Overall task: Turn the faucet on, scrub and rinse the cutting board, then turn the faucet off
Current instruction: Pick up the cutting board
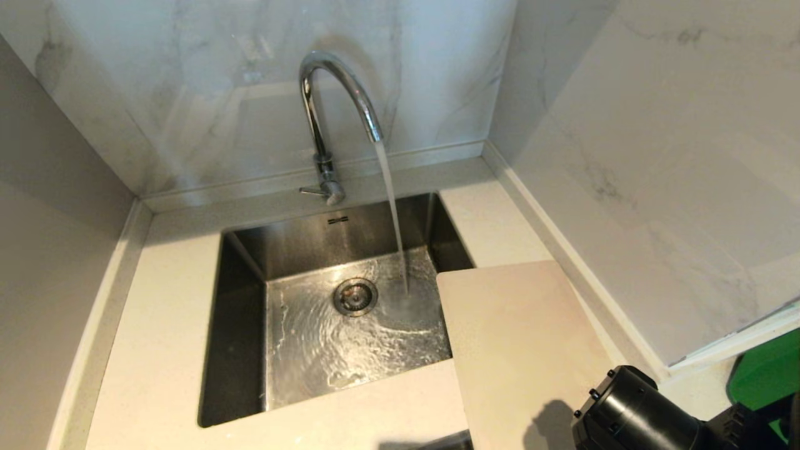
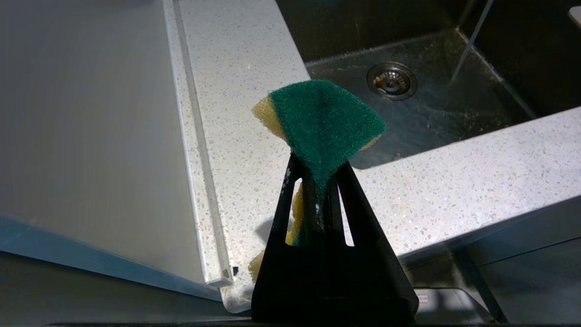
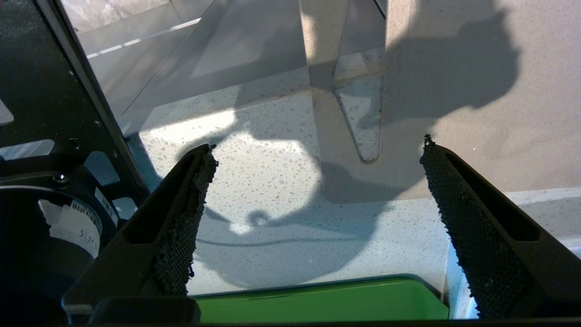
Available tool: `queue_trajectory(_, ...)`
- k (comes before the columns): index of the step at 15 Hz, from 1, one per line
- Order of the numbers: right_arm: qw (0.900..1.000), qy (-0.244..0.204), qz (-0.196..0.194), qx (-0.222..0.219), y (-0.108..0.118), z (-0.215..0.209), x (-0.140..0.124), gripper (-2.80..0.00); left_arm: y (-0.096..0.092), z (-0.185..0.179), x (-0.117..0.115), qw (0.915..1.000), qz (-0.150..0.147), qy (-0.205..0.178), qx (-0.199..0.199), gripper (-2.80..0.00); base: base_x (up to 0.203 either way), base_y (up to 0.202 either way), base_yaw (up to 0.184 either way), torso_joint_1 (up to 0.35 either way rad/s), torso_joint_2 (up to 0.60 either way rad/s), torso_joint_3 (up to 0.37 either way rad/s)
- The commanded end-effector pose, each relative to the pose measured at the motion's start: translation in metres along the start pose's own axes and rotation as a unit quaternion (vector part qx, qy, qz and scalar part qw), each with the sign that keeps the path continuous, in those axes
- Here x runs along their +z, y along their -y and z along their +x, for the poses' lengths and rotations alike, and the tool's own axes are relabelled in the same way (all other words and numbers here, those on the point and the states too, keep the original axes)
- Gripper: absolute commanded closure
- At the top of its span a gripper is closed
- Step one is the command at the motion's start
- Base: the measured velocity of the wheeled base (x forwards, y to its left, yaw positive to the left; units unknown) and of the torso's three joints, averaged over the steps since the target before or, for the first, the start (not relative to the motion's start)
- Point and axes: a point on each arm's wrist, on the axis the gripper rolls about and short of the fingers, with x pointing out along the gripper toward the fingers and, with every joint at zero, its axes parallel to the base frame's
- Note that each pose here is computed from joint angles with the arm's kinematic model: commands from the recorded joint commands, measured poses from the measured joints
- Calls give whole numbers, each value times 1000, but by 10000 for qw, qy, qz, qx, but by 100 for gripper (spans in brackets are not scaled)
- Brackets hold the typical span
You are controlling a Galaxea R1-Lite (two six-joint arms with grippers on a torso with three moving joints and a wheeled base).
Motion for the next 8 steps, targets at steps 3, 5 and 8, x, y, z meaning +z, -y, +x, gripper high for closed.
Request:
queue_trajectory(3, 9998, -108, -84, 124, 3, 13, 7, -280, 0, 0, 0, 10000, 1, 5, -3, 0, 0, 0, 0, 0, 0, 0)
queue_trajectory(5, 9998, -108, -81, 168, 6, 23, 13, -280, 0, 0, 0, 10000, 1, -1, -3, 0, 0, 0, 0, 0, 0, 0)
queue_trajectory(8, 9998, -2, -93, 171, 5, 38, 18, -280, 0, 0, 0, 10000, 1, -1, -3, 0, 0, 0, 0, 0, 0, 0)
